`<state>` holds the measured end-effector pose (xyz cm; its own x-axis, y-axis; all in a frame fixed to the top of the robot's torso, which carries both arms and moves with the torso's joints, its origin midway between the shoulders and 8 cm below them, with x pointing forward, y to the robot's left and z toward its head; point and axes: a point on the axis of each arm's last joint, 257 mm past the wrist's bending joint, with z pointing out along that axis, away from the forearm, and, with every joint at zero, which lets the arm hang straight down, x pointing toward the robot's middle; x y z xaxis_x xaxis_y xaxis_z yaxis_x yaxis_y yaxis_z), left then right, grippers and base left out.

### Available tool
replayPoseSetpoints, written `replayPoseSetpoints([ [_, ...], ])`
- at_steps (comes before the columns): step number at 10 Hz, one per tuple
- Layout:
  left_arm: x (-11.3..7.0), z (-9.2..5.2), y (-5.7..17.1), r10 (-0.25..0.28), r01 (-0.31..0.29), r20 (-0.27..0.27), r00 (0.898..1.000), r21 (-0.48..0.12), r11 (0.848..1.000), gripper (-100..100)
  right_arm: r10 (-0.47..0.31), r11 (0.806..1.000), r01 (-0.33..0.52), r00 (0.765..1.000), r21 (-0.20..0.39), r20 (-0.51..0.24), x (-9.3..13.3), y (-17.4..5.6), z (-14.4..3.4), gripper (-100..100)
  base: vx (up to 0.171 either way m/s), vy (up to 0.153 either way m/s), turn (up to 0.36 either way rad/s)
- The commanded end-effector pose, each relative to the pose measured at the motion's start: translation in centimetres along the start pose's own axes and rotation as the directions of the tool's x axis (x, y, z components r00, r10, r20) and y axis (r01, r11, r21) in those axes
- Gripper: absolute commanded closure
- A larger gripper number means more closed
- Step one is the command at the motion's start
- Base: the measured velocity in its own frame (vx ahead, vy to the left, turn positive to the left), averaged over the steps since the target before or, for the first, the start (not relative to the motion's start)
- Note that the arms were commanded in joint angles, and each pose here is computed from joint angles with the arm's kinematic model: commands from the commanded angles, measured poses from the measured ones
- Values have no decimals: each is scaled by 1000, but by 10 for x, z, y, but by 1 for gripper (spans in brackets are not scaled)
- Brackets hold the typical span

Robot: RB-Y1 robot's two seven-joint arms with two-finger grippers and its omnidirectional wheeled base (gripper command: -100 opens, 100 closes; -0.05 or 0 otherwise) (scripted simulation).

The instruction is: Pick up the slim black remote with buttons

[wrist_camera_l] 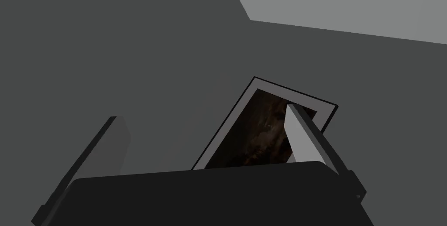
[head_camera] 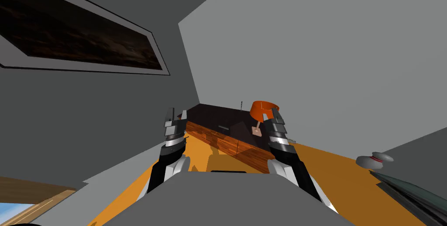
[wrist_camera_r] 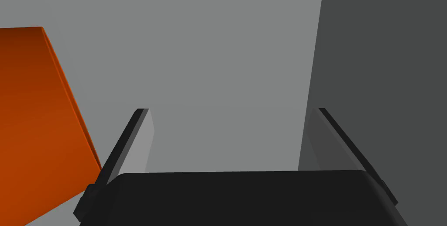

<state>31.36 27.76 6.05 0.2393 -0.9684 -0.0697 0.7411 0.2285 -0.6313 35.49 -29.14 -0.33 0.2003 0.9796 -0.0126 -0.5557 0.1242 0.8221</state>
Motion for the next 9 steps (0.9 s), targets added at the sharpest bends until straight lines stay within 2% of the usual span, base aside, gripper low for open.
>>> replayPoseSetpoints([
  [1,0,0,0,0,0,0,1000,0,1000,0,-35,999,35,999,10,-37,3,-6,-2,-100,6,16,59],
  [3,0,0,0,0,0,0,1000,0,1000,0,-100,994,103,990,30,-96,7,-20,-8,-100,14,48,101],
  [5,0,0,0,0,0,0,1000,0,1000,0,-182,980,193,970,55,-160,8,-41,-18,-100,32,78,133],
  [7,0,0,0,0,0,0,1000,0,1000,0,-273,951,298,934,79,-231,6,-66,-32,-100,44,104,199],
  [9,0,0,0,0,0,0,1000,0,1000,0,-366,908,409,878,89,-308,2,-91,-48,-100,64,107,225],
])
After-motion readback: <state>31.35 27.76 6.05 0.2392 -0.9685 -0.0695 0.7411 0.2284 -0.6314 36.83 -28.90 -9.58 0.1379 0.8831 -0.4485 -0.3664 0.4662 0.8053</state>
